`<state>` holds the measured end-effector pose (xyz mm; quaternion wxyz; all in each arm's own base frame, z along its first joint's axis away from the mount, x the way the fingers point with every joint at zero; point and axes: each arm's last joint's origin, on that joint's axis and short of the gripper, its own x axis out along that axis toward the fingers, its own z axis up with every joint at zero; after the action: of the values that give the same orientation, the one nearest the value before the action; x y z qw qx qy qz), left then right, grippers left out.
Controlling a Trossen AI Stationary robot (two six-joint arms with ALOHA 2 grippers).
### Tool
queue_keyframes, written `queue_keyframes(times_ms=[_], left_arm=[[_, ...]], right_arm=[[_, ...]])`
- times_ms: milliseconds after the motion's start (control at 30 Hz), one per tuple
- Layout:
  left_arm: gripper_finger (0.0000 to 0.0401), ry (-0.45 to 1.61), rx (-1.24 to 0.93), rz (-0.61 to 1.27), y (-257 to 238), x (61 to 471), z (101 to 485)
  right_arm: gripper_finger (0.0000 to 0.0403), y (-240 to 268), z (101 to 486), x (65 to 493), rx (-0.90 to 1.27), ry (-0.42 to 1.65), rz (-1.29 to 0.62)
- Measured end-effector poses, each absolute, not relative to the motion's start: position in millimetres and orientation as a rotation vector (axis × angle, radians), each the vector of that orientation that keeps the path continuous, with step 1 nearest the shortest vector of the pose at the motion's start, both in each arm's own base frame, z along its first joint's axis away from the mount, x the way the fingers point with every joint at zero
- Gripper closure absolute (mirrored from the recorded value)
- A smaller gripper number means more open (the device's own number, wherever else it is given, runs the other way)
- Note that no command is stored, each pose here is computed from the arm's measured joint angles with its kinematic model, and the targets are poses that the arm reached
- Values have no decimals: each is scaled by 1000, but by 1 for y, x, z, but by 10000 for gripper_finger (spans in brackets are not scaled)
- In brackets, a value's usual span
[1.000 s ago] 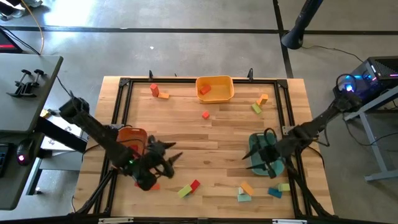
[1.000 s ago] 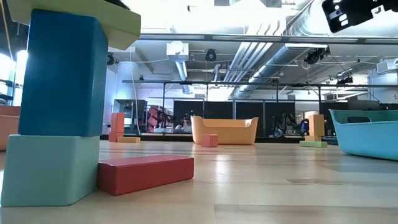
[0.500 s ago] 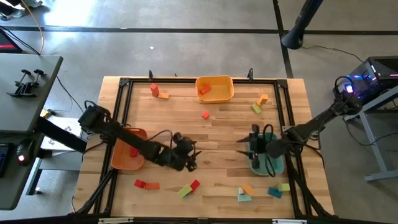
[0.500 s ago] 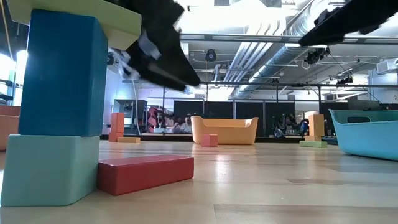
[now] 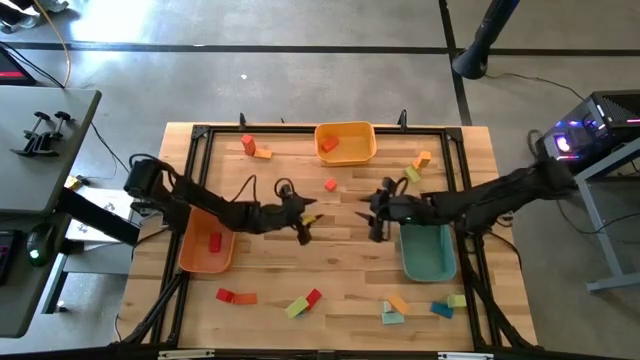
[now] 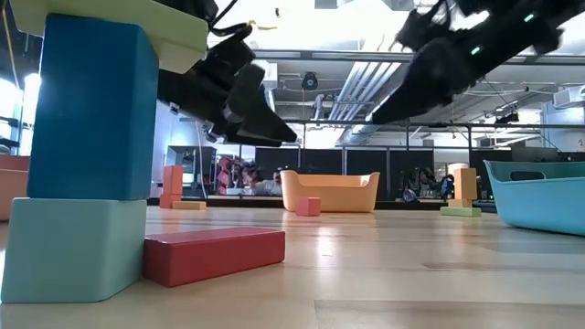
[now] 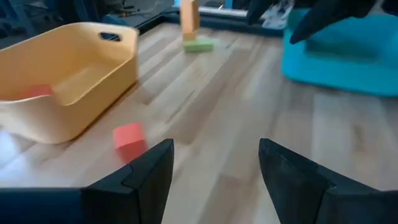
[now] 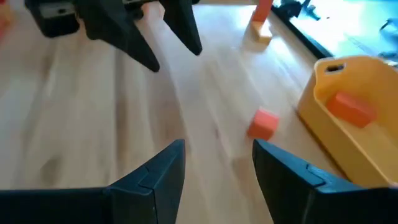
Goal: Sort blocks by size
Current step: Put the orange small block into the green bin
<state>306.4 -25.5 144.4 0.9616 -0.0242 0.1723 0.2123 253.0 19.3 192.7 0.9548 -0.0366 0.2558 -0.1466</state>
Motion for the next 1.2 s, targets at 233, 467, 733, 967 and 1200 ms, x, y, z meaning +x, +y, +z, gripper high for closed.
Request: queue_keyframes(times_ms=[233,467,733,967,1200], left_arm=[[181,351,-16,475,-5,287,149],[181,333,-34,528,9,264,152],[181,324,-72,556,12,253,149],[181,323,-103,565,12,250,143],[181,318,-128,553,11,250,140]], right_arm=[[154,-13,158,285,3,575,-419],[78,-38,132,317,108,492,-467],[73,-67,103,341,110,503,-589],[97,-78,84,350,185,545,-509],[219,-80,79,352,163,557,-478]])
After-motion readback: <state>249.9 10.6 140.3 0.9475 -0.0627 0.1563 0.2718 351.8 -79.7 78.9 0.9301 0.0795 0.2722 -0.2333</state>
